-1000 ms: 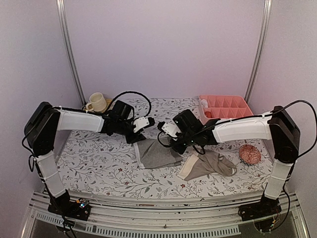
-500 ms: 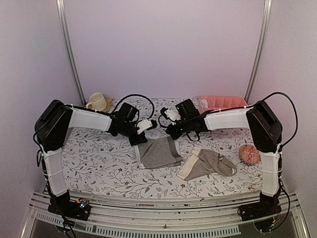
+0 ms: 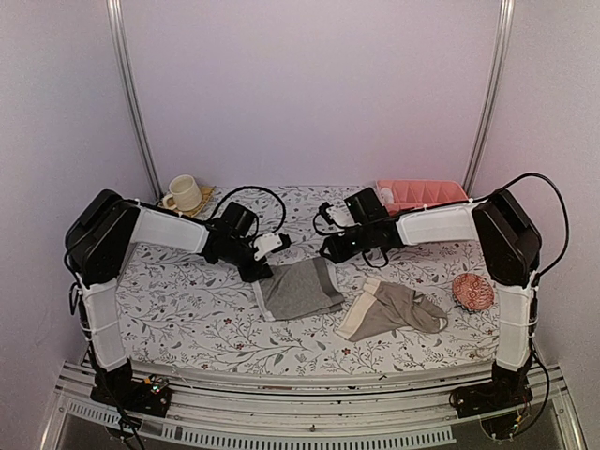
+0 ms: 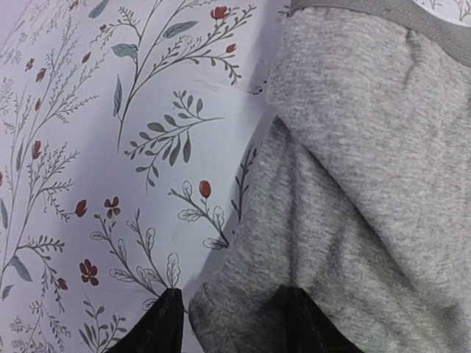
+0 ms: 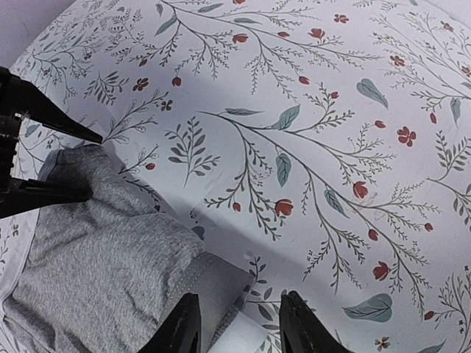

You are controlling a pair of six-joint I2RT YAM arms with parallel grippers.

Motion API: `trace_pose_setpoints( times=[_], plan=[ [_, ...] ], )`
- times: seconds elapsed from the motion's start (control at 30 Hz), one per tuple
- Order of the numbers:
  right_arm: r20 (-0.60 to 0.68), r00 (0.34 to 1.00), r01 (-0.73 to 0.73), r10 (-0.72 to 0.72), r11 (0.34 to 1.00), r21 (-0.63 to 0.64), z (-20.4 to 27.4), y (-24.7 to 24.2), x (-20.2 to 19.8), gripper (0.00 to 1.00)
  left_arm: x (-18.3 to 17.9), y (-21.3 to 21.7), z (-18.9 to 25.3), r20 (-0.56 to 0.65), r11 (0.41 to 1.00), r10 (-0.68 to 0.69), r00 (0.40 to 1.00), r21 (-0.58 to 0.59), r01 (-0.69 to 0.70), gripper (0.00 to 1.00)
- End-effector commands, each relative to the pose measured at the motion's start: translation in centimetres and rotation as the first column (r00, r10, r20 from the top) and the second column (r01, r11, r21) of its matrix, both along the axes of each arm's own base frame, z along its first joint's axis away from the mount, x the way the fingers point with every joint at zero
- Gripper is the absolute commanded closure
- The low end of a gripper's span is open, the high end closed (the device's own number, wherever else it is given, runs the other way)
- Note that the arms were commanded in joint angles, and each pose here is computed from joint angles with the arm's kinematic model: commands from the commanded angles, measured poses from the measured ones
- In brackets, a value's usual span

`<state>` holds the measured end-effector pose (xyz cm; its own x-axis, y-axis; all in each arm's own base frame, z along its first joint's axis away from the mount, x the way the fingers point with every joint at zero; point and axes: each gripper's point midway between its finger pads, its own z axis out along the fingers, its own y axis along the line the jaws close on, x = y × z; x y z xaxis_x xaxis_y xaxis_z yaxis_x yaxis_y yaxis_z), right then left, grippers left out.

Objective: Roll the underwear
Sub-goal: Smooth out the underwear at the center of the board.

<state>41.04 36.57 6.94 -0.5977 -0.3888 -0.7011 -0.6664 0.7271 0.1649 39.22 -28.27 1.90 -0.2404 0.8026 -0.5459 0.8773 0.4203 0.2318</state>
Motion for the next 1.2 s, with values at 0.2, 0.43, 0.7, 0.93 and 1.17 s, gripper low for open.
trace_pose_setpoints(
  times=[0.2,0.43,0.7,0.93,1.17],
  plan=[
    [-0.113,0.993,-0.026,0.036,0.995,0.096,-0.4,1.2,-0.3,0.61,0.0,0.7,2.4,0.049,1.0,0.008,0.999,-0.028,-0.007,0.49],
    [-0.156,0.986,-0.037,0.053,0.994,0.103,-1.1,1.6,-0.7,0.62,0.2,1.1,2.9,0.079,1.0,0.012,0.997,-0.019,-0.01,0.48],
    [-0.182,0.983,-0.024,0.038,0.997,0.075,-2.5,1.1,-1.0,0.62,0.0,1.7,3.4,0.11,1.0,0.011,0.994,-0.008,-0.01,0.44],
    [-0.227,0.97,-0.058,0.082,0.992,0.108,-3.1,1.8,-1.8,0.62,-0.1,2.2,2.5,0.116,1.0,0.018,0.993,0.016,-0.02,0.45],
    [-0.234,0.97,-0.035,0.068,0.989,0.143,-2.6,1.9,-1.2,0.67,-0.1,3.0,1.1,0.134,0.998,0.026,0.991,0.056,-0.034,0.52]
  ],
)
